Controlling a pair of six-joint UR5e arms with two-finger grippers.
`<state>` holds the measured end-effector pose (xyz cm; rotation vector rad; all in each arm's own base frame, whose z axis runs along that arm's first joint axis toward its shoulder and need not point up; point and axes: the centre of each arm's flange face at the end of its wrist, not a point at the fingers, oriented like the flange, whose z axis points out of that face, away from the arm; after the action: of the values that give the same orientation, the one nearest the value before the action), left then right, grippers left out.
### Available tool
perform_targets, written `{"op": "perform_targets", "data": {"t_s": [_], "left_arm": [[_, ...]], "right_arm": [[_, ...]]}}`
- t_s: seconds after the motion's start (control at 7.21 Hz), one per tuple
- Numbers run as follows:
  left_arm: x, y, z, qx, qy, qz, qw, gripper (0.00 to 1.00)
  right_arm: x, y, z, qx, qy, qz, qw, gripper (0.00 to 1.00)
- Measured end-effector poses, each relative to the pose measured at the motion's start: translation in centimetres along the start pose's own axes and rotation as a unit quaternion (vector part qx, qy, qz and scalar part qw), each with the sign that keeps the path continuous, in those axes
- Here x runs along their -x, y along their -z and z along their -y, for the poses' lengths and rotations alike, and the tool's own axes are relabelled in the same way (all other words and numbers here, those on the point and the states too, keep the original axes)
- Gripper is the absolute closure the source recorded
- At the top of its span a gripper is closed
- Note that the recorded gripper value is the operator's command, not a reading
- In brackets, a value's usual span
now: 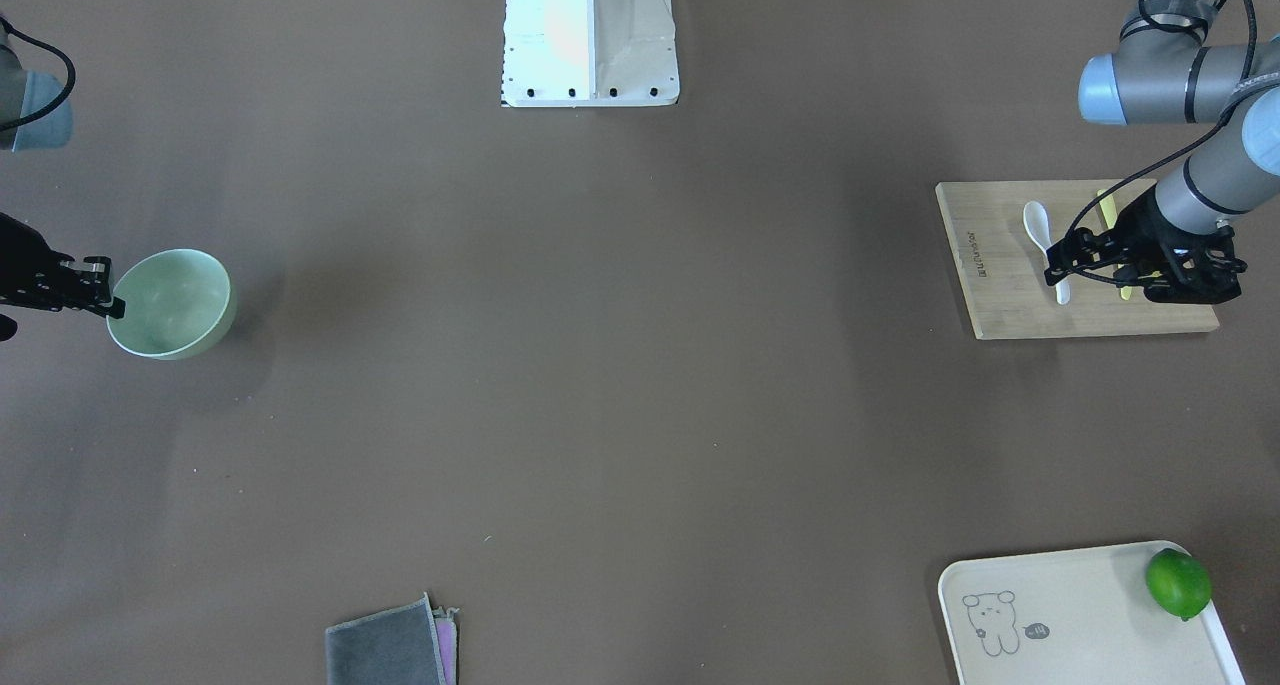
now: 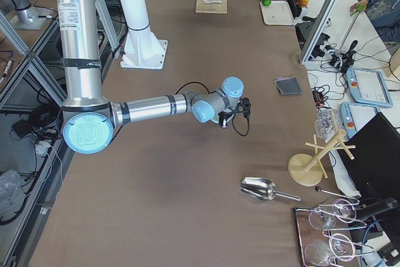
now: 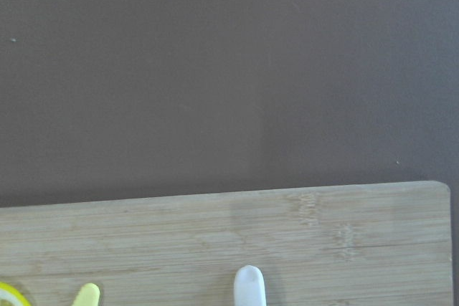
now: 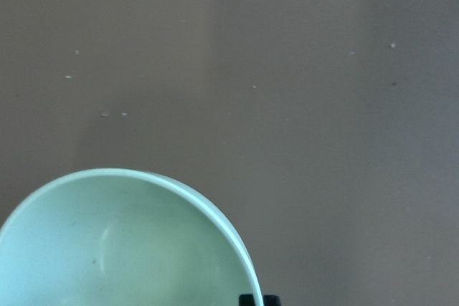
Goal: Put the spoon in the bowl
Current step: 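Slide green bowl toward table center with right gripper while left grasps spoon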
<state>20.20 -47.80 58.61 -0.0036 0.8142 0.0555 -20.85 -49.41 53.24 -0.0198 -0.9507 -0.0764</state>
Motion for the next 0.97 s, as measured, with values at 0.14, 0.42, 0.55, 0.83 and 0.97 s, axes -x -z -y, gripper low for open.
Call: {"op": "perform_targets", "data": {"t_s": [0.14, 0.42, 0.55, 0.83, 0.97], "left_arm": [[-0.3, -0.5, -0.4, 0.005, -0.001, 0.0, 1.0, 0.16], [-1.0, -1.5, -1.0, 0.016, -0.002, 0.0, 0.9999, 0.31], [-1.2, -1.9, -1.2, 0.018, -0.002, 0.0, 0.9998, 0.36], [-0.9, -2.3, -1.6, 0.022, -0.001, 0.002, 0.9998, 0.43], [-0.7, -2.4, -1.7, 0.022, -0.001, 0.002, 0.9997, 0.52]], "right_arm": [[3.7, -0.1, 0.1, 0.002, -0.017, 0.015, 0.9997, 1.0], [13.0, -1.6, -0.7, 0.003, -0.054, 0.033, 0.998, 1.0], [17.4, -2.7, -1.5, 0.001, -0.069, 0.037, 0.9969, 1.0], [25.2, -5.4, -3.5, -0.004, -0.09, 0.044, 0.9949, 1.0], [28.4, -6.4, -4.5, -0.006, -0.099, 0.05, 0.9938, 1.0]]}}
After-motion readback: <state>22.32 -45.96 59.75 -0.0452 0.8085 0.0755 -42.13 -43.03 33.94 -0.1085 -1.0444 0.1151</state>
